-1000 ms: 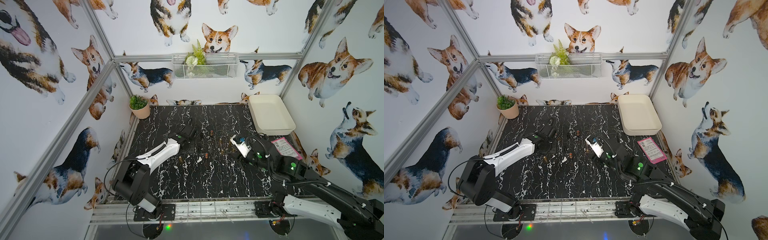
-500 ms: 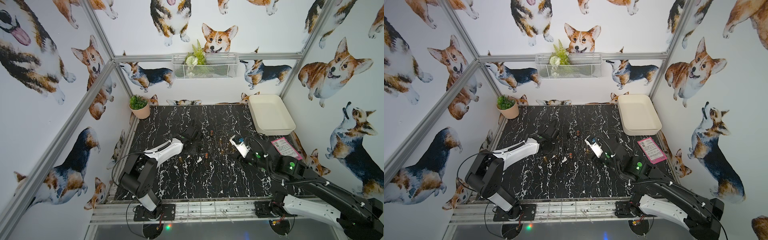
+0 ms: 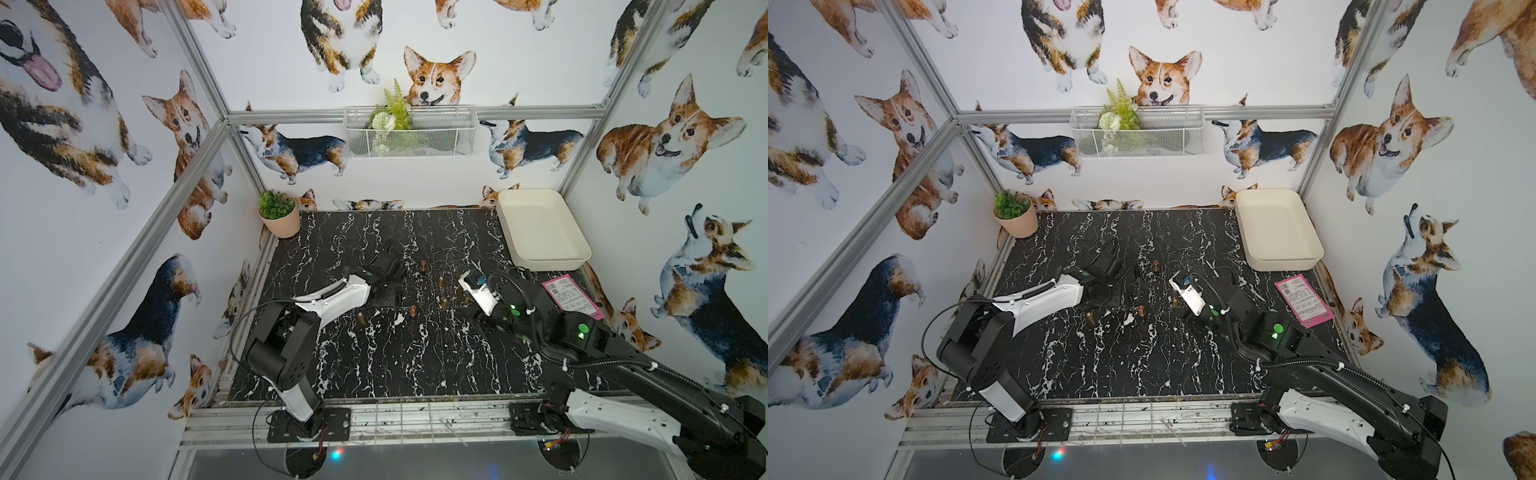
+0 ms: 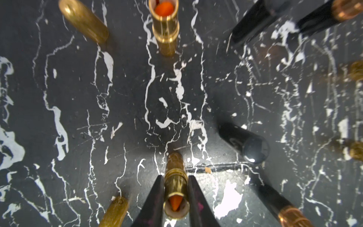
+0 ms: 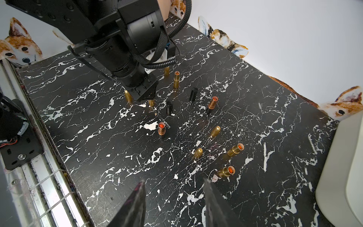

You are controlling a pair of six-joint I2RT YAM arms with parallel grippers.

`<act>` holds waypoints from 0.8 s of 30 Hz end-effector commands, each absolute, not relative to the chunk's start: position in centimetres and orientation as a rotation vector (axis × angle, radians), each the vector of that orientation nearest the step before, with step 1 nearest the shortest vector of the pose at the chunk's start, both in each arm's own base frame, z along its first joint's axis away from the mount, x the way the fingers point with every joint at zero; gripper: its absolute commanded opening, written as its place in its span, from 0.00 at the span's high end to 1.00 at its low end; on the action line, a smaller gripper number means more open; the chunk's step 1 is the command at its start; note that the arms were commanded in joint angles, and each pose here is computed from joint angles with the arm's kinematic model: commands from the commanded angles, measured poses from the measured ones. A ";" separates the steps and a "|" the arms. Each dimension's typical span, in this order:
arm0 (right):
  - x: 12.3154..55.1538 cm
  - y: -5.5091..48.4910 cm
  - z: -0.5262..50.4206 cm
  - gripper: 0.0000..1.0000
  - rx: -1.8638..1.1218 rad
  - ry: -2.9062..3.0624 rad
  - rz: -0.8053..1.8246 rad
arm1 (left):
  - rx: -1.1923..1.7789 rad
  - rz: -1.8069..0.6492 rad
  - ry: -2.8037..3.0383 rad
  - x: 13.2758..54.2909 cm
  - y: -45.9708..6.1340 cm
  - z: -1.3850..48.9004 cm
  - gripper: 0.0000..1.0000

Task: Open the lipstick cap
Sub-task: Place the lipstick at the center of the board.

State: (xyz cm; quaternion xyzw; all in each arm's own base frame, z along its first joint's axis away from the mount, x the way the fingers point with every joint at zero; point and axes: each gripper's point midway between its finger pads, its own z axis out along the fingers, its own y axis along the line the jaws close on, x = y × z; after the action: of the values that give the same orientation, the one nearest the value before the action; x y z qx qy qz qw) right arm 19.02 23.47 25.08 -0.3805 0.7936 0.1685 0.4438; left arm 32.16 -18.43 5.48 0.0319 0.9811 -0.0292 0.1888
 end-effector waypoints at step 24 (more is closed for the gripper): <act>20.0 23.1 28.7 0.48 -0.784 1.943 0.475 | 0.095 -0.188 2.602 31.8 -17.6 17.5 0.31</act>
State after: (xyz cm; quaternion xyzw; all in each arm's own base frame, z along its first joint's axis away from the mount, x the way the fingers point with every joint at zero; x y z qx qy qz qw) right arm 19.11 23.22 26.89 -0.3644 0.7910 0.1789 0.4578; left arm 32.74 -18.50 15.54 0.0288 0.9615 -0.0728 0.2636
